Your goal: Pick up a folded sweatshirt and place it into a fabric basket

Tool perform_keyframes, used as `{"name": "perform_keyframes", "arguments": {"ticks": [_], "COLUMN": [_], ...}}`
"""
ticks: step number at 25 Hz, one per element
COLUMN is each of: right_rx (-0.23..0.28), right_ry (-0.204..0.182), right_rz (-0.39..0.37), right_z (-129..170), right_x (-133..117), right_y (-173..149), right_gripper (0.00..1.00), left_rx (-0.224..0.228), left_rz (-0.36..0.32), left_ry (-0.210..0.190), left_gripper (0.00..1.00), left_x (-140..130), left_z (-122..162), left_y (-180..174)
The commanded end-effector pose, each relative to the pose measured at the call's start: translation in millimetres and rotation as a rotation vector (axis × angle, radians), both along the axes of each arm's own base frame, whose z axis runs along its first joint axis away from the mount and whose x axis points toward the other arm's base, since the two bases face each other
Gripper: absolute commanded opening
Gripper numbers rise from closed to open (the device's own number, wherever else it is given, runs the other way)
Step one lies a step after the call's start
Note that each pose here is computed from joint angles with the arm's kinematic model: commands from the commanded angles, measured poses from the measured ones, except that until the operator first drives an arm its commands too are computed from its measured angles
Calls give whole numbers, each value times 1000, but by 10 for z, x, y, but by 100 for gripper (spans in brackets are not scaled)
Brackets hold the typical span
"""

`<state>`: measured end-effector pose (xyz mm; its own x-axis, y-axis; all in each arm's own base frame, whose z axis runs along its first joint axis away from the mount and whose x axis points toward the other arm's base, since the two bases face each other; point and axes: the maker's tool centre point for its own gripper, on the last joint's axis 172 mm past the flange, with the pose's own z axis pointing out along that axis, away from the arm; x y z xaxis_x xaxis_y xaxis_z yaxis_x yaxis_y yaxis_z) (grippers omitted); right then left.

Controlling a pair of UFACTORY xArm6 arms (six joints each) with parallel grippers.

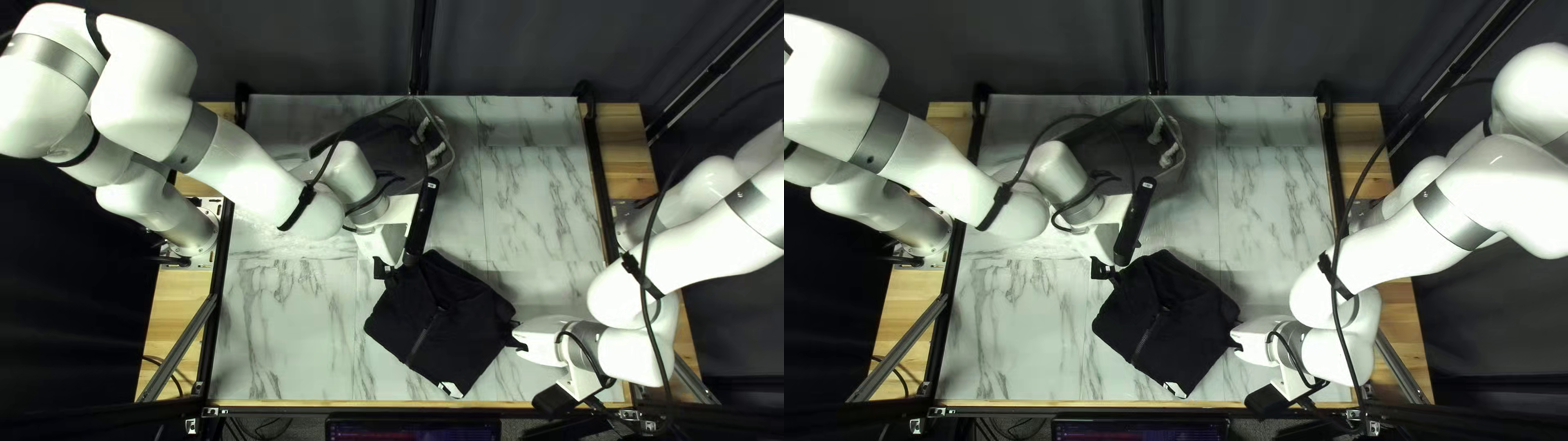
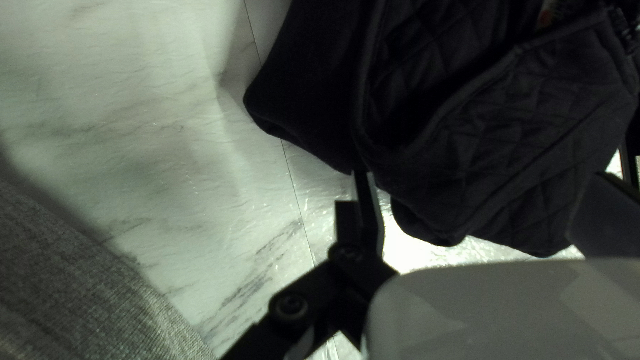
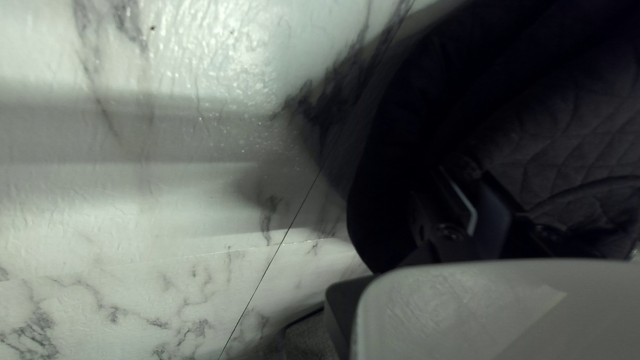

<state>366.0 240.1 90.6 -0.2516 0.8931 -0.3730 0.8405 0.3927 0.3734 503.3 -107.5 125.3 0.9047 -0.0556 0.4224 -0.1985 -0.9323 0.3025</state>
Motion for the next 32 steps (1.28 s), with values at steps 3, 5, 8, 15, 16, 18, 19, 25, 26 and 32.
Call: {"name": "perform_keyframes", "arguments": {"ticks": [3,5,8,15,16,18,19,25,26,32], "right_rx": [1,0,0,-1,-2,-2,-3,-7,-8,-12], "right_ry": [1,2,2,4,4,2,1,-5,-6,-9], "right_rz": [0,-1,-1,-4,-5,-6,-7,-12,-13,-15], "right_z": [4,0,4,-4,-1,7,14,47,51,58], "right_x": [-1,-3,-8,-14,-19,-31,-42,-71,-75,-85], "right_y": [-12,-13,-8,-10,-16,-26,-33,-57,-60,-70], "right_gripper": [0,0,0,0,0,0,0,0,0,0], "left_rx": [-3,-1,9,18,18,15,13,-15,-22,-47], "left_rz": [24,33,46,53,50,44,41,27,25,24], "left_ry": [33,41,46,73,79,88,95,120,123,150], "left_gripper": [100,100,100,100,100,100,100,100,100,98], "left_x": [194,275,318,404,415,419,413,323,312,282], "left_z": [-186,-292,-387,-550,-552,-560,-564,-594,-607,-638], "left_y": [40,67,103,43,9,-47,-83,-199,-210,-212]}}
